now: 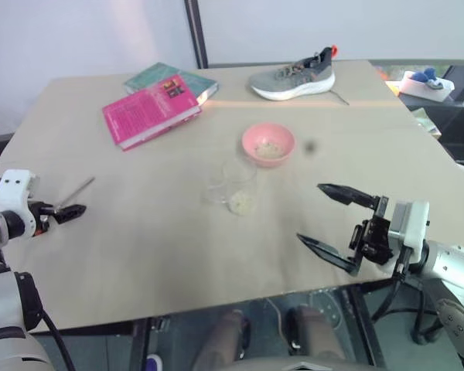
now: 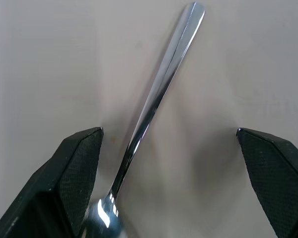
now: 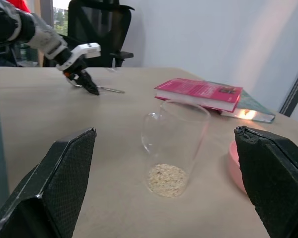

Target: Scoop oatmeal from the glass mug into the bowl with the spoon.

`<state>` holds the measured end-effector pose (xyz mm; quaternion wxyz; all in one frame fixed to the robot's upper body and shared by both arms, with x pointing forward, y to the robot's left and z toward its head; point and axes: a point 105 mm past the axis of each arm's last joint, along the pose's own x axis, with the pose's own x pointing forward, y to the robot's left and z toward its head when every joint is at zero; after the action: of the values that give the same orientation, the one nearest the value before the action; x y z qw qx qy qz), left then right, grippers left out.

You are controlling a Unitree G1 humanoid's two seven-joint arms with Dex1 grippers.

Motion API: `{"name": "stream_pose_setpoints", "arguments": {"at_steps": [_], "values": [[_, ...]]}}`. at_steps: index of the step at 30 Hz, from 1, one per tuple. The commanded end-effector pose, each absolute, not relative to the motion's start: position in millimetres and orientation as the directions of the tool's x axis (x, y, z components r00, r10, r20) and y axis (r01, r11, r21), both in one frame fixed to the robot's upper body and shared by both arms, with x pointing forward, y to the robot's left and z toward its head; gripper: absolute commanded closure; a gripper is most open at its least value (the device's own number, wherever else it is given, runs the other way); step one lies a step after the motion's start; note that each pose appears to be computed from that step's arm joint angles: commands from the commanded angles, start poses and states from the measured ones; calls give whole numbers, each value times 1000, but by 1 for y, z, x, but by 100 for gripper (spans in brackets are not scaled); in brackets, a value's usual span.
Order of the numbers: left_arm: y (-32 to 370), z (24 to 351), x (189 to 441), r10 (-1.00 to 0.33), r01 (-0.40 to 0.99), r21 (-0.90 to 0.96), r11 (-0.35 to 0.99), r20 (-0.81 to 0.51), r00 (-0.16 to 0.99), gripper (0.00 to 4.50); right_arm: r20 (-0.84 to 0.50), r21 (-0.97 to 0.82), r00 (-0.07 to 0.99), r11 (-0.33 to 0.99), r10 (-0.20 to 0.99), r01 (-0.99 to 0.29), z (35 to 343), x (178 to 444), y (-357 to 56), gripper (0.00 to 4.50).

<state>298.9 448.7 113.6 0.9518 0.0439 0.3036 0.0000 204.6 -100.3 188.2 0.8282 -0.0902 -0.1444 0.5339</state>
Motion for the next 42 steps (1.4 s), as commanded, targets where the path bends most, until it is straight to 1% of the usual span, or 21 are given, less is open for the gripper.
{"name": "stream_pose_setpoints", "arguments": {"at_steps": [1, 4, 9, 16, 17, 18, 19, 21, 22, 23, 25, 26, 29, 32, 35, 38, 40, 41, 42], "values": [[451, 122, 301, 40, 27, 109, 994, -564, 825, 2, 154, -342, 320, 355, 935, -870, 199, 190, -100, 0], [451, 121, 301, 40, 33, 117, 993, -572, 819, 2, 135, -343, 275, 305, 952, -888, 200, 185, -100, 0], [453, 114, 295, 49, 34, 126, 991, -595, 802, 2, 110, -354, 234, 258, 966, -899, 202, 183, -101, 0], [460, 113, 289, 82, -18, 114, 993, -587, 806, 2, 105, -358, 227, 250, 968, -900, 203, 185, -101, 0], [461, 112, 288, 80, -19, 109, 994, -592, 802, 53, 106, -357, 226, 249, 968, -900, 203, 185, -100, 0], [462, 110, 286, 82, -23, 106, 994, -597, 798, 82, 105, -357, 225, 248, 969, -901, 203, 185, -100, 0], [462, 109, 284, 84, -27, 103, 994, -598, 797, 134, 105, -355, 225, 248, 969, -901, 203, 185, -99, 0], [462, 108, 283, 77, -28, 92, 995, -597, 799, 213, 102, -353, 225, 247, 969, -902, 203, 185, -99, 0], [462, 108, 283, 75, -28, 89, 996, -596, 800, 272, 99, -352, 225, 246, 969, -903, 202, 185, -99, 0], [463, 108, 282, 76, -31, 86, 996, -588, 805, 303, 97, -350, 225, 245, 970, -904, 202, 185, -99, 0], [465, 112, 283, 91, -58, 76, 995, -562, 822, 404, 92, -346, 228, 246, 969, -905, 201, 187, -98, 0], [466, 115, 283, 89, -68, 59, 996, -544, 834, 446, 89, -345, 233, 250, 968, -905, 200, 188, -98, 0], [464, 122, 282, 48, -46, 16, 999, -498, 866, 446, 97, -340, 267, 284, 959, -896, 199, 192, -98, 0], [458, 143, 288, -25, 9, -41, 999, -390, 920, 446, 93, -339, 346, 357, 934, -871, 196, 203, -98, 0], [448, 164, 296, -100, 87, -61, 994, -290, 952, 446, 115, -338, 381, 397, 917, -854, 198, 210, -96, 0], [423, 196, 310, -189, 190, 0, 982, -108, 976, 446, 124, -358, 395, 412, 910, -838, 204, 216, -95, 0], [393, 227, 319, -261, 259, 42, 965, 40, 965, 446, 107, -416, 499, 495, 860, -763, 213, 231, -100, 0], [377, 242, 322, -292, 286, 62, 956, 114, 950, 446, 103, -432, 536, 523, 838, -734, 219, 238, -102, 0], [362, 255, 324, -323, 313, 80, 946, 170, 931, 446, 106, -437, 547, 534, 830, -724, 225, 242, -101, 0]]}}
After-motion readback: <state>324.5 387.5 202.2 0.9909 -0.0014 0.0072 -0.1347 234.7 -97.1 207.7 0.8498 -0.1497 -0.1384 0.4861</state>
